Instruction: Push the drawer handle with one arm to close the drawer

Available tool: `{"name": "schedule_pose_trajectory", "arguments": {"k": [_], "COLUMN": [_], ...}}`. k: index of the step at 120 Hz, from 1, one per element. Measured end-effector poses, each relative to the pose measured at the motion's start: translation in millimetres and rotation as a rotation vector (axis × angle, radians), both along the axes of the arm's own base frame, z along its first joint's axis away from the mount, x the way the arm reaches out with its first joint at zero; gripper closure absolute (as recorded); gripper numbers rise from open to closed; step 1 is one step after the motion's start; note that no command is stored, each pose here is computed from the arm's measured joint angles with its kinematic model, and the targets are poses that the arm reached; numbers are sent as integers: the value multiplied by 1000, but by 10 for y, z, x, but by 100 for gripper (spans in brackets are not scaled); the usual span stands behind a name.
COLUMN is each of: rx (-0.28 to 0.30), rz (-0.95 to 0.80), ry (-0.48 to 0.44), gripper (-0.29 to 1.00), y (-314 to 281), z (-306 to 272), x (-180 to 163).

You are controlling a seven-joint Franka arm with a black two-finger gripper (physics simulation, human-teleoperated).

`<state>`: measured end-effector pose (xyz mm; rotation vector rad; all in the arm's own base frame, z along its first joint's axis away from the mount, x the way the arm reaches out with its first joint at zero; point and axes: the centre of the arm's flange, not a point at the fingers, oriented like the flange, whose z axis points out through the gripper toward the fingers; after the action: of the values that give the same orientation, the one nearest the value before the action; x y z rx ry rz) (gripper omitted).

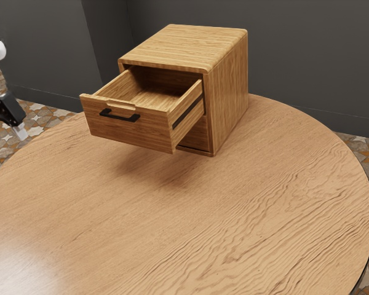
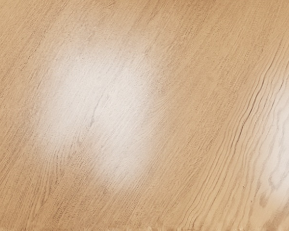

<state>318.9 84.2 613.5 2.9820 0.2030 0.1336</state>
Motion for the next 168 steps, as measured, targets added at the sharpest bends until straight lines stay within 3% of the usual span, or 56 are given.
{"name": "schedule_pose_trajectory", "arguments": {"k": [8, 23, 47, 68, 88, 109, 137, 168], "rx": [19, 93, 179, 195, 194, 173, 157, 161], "rz": [-23, -51, -54, -40, -53, -42, -36, -50], "ry": [20, 70, 45, 34, 62, 47, 20, -2], "gripper": [2, 2, 2, 2, 2, 3, 54, 73], "y": [-160, -204, -170, -139, -205, -235, -244, -340], "z": [-328, -632, -694, -683, -834, -891, -874, -850], "x": [-115, 13, 216, 396, 1018, 1300, 1463, 1901]}}
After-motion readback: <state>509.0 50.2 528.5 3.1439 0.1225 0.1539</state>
